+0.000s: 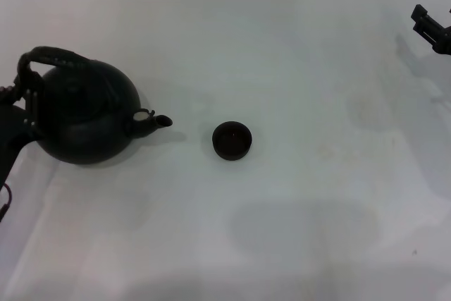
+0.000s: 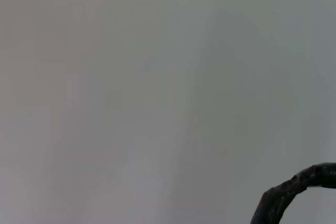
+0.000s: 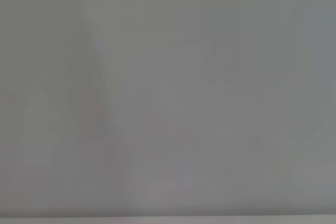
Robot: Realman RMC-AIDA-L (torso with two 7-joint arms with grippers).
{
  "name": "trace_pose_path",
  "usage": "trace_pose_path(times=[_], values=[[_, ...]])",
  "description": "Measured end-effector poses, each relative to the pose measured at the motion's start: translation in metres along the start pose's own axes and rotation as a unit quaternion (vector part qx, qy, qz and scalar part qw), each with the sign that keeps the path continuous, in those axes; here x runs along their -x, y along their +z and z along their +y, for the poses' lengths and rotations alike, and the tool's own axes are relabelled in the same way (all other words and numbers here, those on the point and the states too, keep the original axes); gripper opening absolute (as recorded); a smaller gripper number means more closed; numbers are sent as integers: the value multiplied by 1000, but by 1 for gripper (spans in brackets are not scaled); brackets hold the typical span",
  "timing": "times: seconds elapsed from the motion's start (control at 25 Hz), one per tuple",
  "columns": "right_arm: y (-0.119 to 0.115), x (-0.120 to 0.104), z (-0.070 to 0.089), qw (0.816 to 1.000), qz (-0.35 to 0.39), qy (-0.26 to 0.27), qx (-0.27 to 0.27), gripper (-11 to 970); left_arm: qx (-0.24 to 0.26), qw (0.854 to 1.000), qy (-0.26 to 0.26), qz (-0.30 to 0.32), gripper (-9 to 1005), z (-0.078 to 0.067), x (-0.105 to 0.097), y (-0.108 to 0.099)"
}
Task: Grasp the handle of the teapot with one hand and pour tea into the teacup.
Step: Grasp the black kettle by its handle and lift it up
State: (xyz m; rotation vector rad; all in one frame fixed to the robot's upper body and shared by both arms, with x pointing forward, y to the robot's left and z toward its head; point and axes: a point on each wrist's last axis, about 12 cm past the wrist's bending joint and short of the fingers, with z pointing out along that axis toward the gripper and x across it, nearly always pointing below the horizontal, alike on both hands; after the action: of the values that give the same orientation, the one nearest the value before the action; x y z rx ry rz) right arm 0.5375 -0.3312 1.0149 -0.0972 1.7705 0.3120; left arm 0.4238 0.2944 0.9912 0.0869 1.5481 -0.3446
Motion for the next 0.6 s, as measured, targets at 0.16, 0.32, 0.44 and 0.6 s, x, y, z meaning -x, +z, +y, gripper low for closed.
trace_pose_path(times=[0.16, 0.32, 0.44, 0.6], values=[[0, 0, 0, 1000, 0, 2, 0, 830, -30, 999, 35, -8, 120, 6, 7, 6], [-1, -1, 0, 1000, 2, 5, 0, 830, -54, 996, 65, -16, 120, 13, 15, 16], [-3, -4, 0, 1000, 7, 7, -1, 830, -69, 992, 94, -38, 120, 20, 28, 29], [-4, -6, 0, 1000, 10, 8, 1, 830, -82, 989, 112, -49, 120, 22, 36, 44]])
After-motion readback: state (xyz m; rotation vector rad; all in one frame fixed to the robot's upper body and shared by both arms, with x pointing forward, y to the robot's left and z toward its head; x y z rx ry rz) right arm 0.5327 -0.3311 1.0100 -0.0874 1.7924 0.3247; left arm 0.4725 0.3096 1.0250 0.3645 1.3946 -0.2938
